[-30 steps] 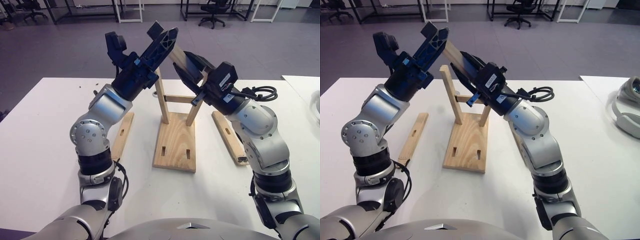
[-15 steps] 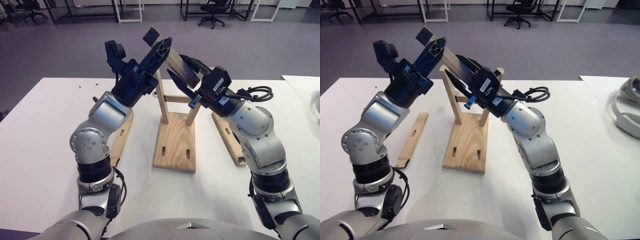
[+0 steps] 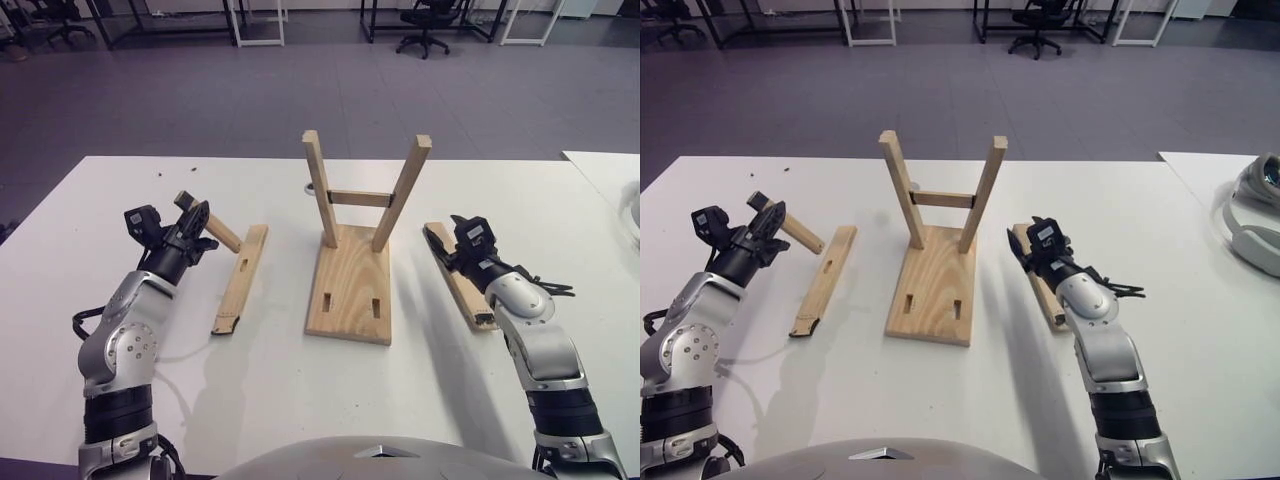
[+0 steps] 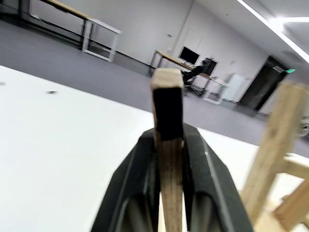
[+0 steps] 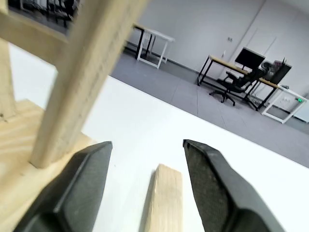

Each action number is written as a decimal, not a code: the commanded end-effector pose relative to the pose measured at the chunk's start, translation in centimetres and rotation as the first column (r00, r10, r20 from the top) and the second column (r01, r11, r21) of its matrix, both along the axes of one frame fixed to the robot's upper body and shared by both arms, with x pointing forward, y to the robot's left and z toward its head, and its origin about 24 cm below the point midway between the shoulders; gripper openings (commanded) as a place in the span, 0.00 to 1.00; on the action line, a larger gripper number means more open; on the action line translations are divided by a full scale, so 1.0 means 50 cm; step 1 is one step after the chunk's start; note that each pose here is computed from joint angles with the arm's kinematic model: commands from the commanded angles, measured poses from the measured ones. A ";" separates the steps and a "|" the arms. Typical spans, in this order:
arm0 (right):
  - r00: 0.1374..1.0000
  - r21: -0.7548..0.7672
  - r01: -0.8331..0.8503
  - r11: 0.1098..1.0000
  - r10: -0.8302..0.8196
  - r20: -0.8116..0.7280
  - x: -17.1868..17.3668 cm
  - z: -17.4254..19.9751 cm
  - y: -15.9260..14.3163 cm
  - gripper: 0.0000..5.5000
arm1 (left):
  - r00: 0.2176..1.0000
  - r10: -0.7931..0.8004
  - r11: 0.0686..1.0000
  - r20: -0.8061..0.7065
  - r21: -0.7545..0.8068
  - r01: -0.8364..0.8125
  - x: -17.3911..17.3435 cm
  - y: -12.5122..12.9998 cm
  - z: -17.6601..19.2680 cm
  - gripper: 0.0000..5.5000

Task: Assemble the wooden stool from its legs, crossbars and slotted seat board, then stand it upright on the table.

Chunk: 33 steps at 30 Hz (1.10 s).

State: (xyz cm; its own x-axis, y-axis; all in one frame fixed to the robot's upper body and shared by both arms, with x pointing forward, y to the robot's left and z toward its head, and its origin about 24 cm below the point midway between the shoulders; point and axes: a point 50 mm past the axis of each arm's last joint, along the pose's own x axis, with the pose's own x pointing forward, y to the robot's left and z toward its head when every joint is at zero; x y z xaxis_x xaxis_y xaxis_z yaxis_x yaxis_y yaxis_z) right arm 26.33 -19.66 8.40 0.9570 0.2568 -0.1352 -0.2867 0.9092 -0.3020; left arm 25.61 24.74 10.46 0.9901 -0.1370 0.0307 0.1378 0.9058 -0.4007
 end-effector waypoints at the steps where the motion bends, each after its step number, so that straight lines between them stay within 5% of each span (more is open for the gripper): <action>1: 1.000 0.019 0.013 1.000 -0.012 -0.008 0.002 -0.022 0.008 0.50 | 0.999 0.016 1.000 -0.040 -0.005 -0.016 -0.003 -0.004 -0.042 0.07; 14: 1.000 0.016 -0.002 1.000 0.002 -0.009 -0.004 -0.043 0.028 0.50 | 0.997 0.023 1.000 -0.073 -0.004 -0.024 -0.007 -0.014 -0.085 0.07; 22: 1.000 0.006 -0.013 1.000 0.013 -0.013 -0.005 -0.047 0.033 0.50 | 0.999 0.003 1.000 0.043 -0.001 -0.003 -0.004 -0.029 -0.032 0.07; 33: 1.000 0.006 -0.010 1.000 0.010 -0.012 -0.007 -0.054 0.035 0.50 | 0.983 0.037 0.991 -0.179 0.132 -0.013 -0.026 -0.014 -0.128 0.07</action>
